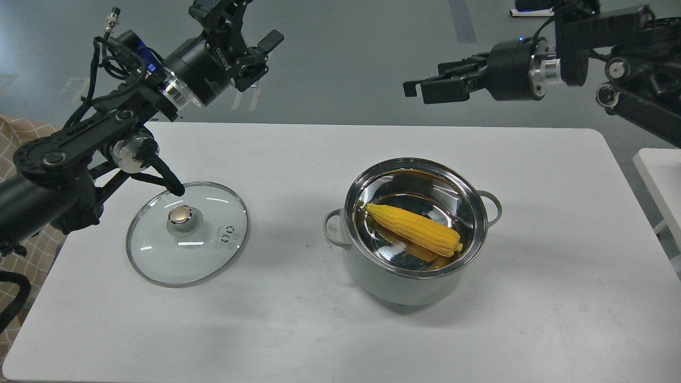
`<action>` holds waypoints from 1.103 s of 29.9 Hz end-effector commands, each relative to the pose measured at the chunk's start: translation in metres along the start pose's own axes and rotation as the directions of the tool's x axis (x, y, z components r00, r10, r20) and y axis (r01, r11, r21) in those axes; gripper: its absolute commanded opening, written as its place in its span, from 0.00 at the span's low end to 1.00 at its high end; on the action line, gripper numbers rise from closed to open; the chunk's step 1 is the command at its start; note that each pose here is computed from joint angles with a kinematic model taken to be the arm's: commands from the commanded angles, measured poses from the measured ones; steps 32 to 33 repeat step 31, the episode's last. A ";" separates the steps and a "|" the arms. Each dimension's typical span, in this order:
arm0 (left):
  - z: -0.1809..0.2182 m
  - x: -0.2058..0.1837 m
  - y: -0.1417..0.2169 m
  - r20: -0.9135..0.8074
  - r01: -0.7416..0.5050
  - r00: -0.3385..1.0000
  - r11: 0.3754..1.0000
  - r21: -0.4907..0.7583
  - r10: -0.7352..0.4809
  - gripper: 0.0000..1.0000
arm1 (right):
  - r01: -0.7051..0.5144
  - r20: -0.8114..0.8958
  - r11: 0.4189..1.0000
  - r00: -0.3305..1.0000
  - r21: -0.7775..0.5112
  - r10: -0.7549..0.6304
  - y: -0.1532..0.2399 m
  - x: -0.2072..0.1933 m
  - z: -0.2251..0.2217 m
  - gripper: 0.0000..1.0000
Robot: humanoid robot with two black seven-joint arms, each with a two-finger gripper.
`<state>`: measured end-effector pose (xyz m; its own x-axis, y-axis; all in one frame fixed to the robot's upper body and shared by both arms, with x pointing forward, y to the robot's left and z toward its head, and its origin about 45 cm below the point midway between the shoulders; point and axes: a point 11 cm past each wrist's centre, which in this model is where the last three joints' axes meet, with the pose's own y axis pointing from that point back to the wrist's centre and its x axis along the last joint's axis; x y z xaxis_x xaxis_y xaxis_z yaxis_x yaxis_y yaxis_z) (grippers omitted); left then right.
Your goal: Open pot and put corn in
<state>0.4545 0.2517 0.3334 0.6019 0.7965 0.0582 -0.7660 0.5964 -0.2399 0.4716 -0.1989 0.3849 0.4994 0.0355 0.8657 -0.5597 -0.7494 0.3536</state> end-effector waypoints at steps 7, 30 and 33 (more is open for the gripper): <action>-0.024 0.018 -0.003 -0.078 -0.061 0.995 0.998 0.014 0.062 0.98 | -0.443 0.606 0.893 0.691 -0.077 0.395 0.027 -0.017 0.059 1.00; -0.096 0.007 -0.003 -0.322 -0.196 0.924 0.979 0.061 0.205 0.98 | -0.637 0.913 0.716 0.048 -0.284 0.404 0.016 -0.094 0.095 1.00; -0.091 0.010 -0.005 -0.334 -0.211 0.918 0.977 0.041 0.212 0.98 | -0.638 0.915 0.717 0.048 -0.280 0.401 0.018 -0.094 0.096 1.00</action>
